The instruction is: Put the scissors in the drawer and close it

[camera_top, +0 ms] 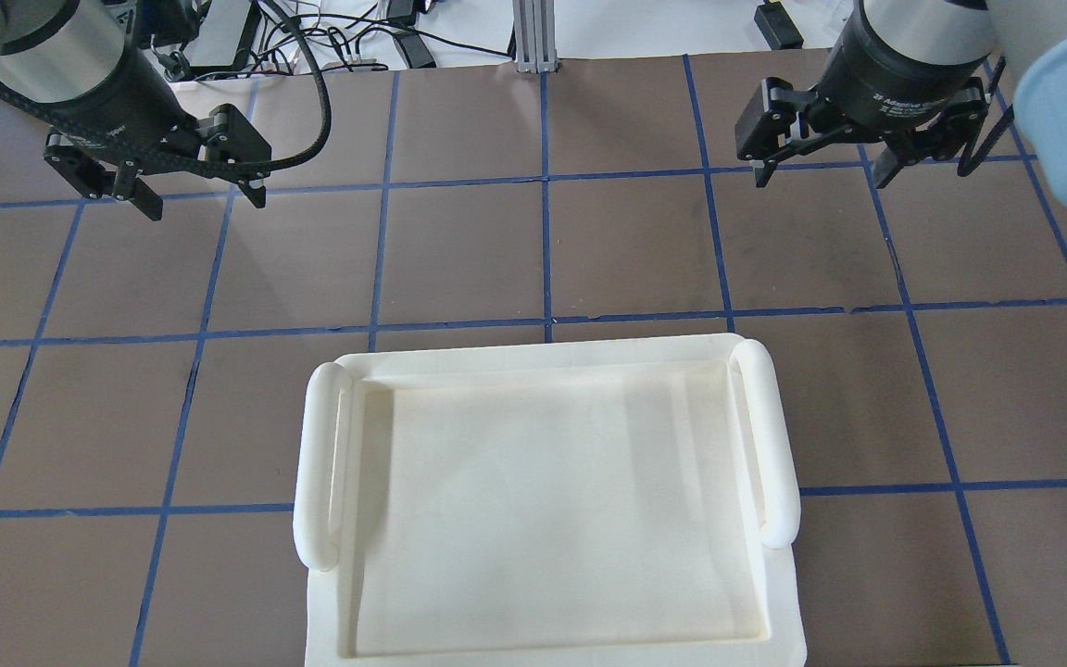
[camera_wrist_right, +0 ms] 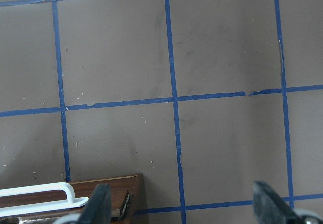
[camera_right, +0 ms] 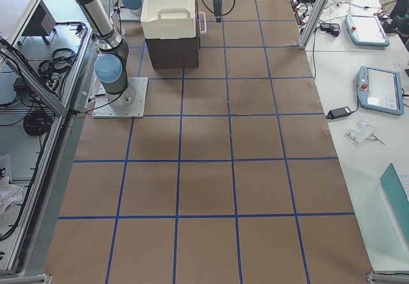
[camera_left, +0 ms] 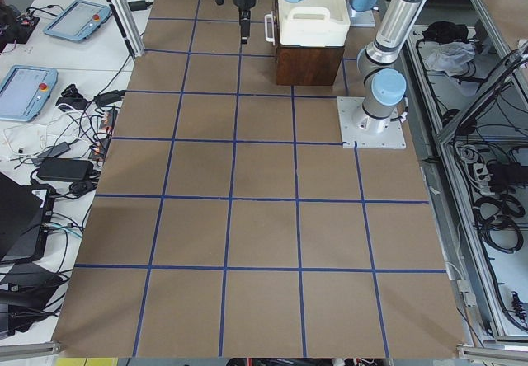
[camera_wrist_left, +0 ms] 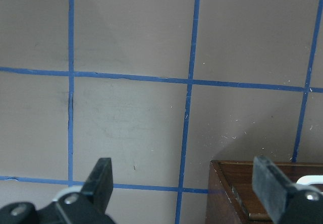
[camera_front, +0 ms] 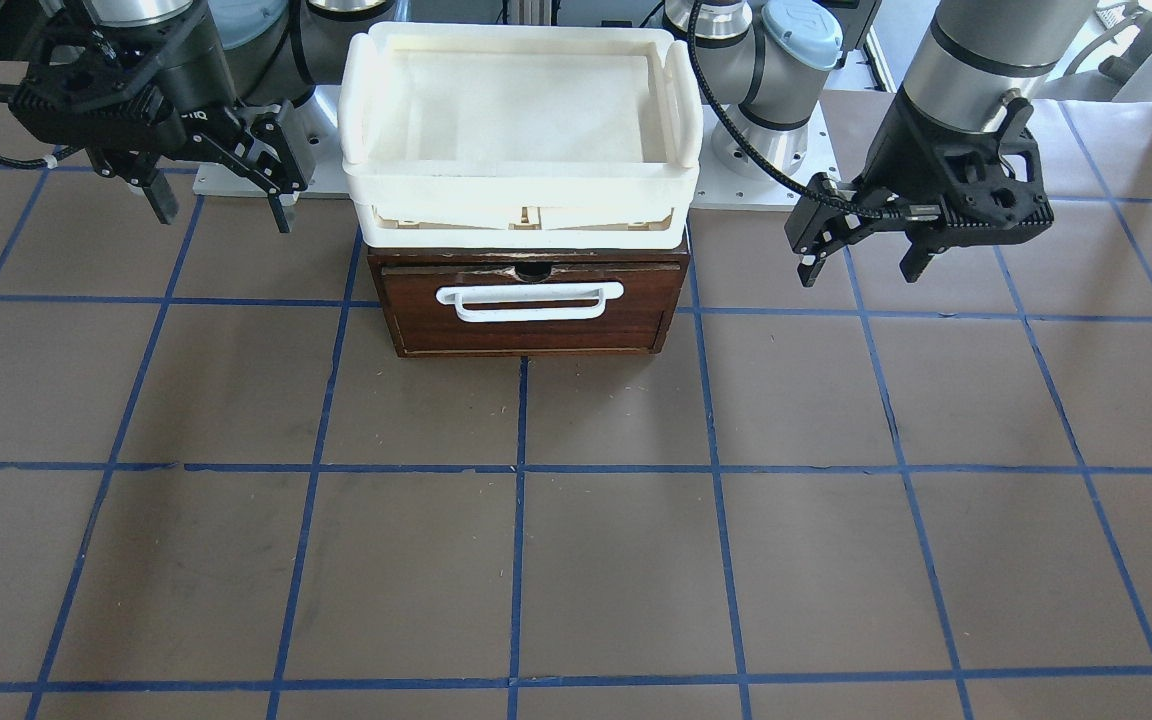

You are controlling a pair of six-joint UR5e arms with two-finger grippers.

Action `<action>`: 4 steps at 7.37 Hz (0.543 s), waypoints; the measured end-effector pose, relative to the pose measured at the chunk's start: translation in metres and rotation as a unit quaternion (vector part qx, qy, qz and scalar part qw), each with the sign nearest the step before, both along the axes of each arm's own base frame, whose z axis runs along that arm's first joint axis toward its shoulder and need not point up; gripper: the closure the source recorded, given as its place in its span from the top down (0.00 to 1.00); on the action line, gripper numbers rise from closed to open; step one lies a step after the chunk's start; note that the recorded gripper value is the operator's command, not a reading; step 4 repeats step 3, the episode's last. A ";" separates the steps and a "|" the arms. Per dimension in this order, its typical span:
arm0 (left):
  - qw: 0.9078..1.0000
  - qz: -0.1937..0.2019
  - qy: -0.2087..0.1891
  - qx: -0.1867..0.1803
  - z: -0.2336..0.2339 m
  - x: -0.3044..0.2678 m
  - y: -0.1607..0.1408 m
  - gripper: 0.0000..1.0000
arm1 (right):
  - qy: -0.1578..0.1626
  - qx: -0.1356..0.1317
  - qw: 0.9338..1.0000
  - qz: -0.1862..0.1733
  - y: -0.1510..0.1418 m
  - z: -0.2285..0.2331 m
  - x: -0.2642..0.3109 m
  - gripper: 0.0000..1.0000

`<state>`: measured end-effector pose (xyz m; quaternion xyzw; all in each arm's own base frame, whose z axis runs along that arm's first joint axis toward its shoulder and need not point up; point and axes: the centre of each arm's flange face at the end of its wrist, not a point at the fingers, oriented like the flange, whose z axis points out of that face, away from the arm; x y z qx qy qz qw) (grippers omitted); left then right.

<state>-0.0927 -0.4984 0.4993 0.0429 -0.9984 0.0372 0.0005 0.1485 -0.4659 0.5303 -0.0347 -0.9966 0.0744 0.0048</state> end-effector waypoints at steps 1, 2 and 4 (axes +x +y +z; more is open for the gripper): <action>1.000 0.001 0.000 0.001 -0.001 0.000 0.003 1.00 | 0.000 0.000 1.000 0.000 0.000 0.000 0.000 1.00; 1.000 0.002 0.000 0.002 -0.002 0.000 0.004 1.00 | 0.000 0.000 1.000 0.000 0.000 0.000 0.000 1.00; 1.000 0.004 0.000 0.002 -0.002 0.000 0.004 1.00 | 0.000 0.000 1.000 0.000 0.000 0.000 0.000 1.00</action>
